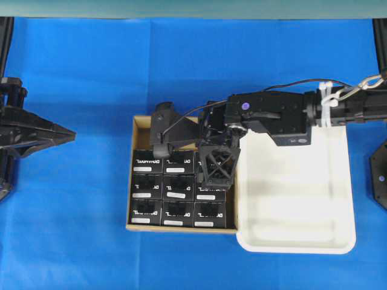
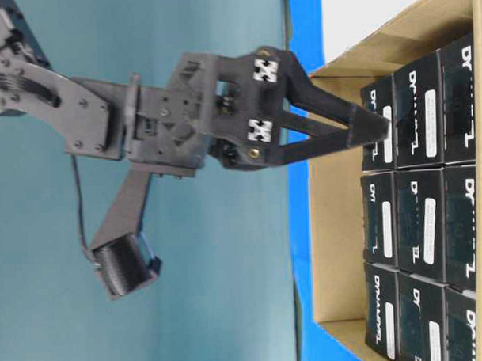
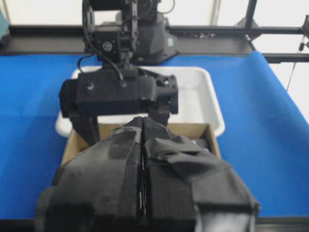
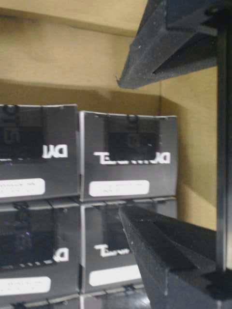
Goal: Pick the box from inside the cardboard box.
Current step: 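Lower the open right gripper around the top-right box and close it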
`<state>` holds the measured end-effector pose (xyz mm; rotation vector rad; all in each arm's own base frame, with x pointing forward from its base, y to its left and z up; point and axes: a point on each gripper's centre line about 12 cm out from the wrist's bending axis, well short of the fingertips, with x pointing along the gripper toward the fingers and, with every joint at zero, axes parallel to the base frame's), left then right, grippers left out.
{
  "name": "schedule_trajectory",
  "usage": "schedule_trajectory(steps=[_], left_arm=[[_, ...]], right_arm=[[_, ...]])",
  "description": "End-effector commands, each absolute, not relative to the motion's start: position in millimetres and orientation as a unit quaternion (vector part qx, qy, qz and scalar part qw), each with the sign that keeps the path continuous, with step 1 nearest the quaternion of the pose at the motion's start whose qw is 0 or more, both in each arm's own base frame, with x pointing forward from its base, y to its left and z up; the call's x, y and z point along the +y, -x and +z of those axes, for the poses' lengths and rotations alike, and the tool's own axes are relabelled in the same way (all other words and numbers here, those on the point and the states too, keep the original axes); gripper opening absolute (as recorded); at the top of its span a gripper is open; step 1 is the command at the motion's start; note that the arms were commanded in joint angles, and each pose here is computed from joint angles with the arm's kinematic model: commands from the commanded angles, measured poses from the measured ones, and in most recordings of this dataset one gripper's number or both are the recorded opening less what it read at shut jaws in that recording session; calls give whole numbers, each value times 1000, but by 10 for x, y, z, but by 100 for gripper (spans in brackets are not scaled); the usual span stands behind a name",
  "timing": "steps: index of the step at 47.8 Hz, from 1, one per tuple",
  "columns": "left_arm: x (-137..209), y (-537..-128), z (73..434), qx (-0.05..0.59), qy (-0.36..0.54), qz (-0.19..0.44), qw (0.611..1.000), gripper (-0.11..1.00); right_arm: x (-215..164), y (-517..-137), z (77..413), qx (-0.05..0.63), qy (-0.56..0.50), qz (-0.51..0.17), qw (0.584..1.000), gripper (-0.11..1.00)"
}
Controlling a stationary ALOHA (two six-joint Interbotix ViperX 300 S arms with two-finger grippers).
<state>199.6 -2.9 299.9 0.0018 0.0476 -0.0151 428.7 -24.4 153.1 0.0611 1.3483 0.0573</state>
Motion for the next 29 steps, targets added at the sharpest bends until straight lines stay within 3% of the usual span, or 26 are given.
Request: schedule_trajectory(steps=[1,29], left_arm=[[-30,-2016,3122,8,-1,-8,1000,-5],[-30,-2016,3122,8,-1,-8,1000,-5]], right_arm=[[-270,-4309,1490,623,-31,25,781,97],[-335,-4295,1424,629,-17,35,777,97]])
